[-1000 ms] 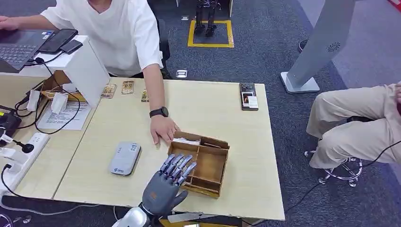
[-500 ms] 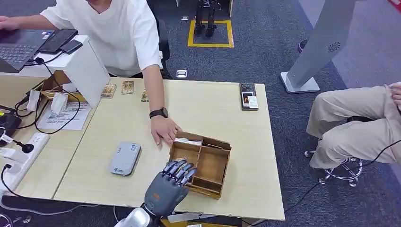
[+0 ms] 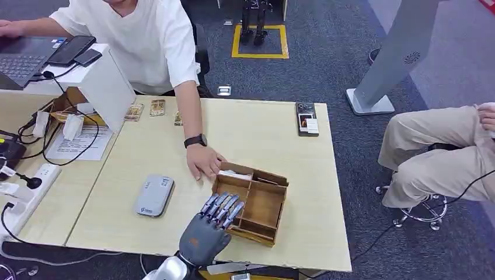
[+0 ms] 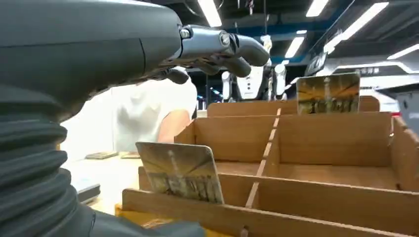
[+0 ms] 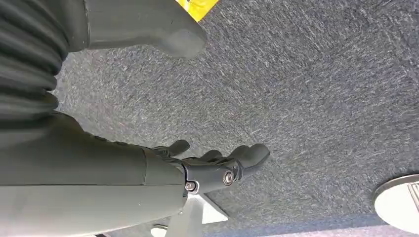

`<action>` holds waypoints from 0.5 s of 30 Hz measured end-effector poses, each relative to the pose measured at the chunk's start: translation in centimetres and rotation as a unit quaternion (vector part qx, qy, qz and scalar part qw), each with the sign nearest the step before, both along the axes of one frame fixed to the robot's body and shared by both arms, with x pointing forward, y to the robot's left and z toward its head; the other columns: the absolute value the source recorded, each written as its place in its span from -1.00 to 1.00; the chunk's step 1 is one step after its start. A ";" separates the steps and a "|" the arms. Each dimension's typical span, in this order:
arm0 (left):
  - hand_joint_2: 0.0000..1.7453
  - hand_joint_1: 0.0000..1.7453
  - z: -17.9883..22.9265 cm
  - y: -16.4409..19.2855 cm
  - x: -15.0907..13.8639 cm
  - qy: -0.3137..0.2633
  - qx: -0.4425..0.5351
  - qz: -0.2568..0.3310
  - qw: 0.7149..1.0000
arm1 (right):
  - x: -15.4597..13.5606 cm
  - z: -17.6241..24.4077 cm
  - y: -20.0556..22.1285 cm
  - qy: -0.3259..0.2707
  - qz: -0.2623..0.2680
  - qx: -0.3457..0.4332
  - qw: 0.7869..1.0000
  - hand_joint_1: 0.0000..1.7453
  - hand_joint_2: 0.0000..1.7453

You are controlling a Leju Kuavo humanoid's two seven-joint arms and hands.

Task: Pass the card to the sensor for recognition and then transmit it.

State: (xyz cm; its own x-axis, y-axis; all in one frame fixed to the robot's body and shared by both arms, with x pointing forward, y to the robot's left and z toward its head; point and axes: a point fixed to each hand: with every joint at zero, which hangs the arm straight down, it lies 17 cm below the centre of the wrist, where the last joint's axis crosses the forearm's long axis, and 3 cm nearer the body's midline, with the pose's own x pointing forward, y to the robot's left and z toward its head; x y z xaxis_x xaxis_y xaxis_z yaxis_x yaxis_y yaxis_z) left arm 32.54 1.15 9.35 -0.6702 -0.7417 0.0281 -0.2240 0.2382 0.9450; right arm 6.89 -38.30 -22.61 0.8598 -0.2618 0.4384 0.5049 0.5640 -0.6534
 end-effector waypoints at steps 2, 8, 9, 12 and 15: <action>1.00 -0.84 -0.3 0.1 0.0 0.001 0.005 0.003 1.000 | 0.0 0.0 0.0 0.000 0.001 0.000 1.000 -1.00 1.00; 1.00 -0.72 -1.0 0.2 0.1 0.004 0.014 0.007 1.000 | 0.0 0.0 0.1 0.000 0.001 0.001 1.000 -1.00 1.00; 1.00 -0.70 -1.1 0.2 0.2 0.005 0.015 0.009 1.000 | 0.0 0.0 0.1 0.000 0.002 0.001 1.000 -1.00 1.00; 1.00 -0.54 -1.3 0.3 0.2 0.007 0.018 0.011 1.000 | 0.0 0.0 0.1 0.000 0.002 0.002 1.000 -1.00 1.00; 1.00 -0.38 -1.4 0.4 0.3 0.008 0.019 0.013 1.000 | 0.1 -0.1 0.2 0.000 0.002 0.002 1.000 -1.00 1.00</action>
State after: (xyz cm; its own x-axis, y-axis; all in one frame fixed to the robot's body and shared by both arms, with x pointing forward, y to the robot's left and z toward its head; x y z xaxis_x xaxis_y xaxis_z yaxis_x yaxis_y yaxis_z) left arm 32.88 1.54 7.92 -0.6497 -0.7601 0.0102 -0.2143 0.1960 0.9569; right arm 6.95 -38.13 -22.67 0.8611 -0.2602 0.4368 0.5023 0.5688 -0.6513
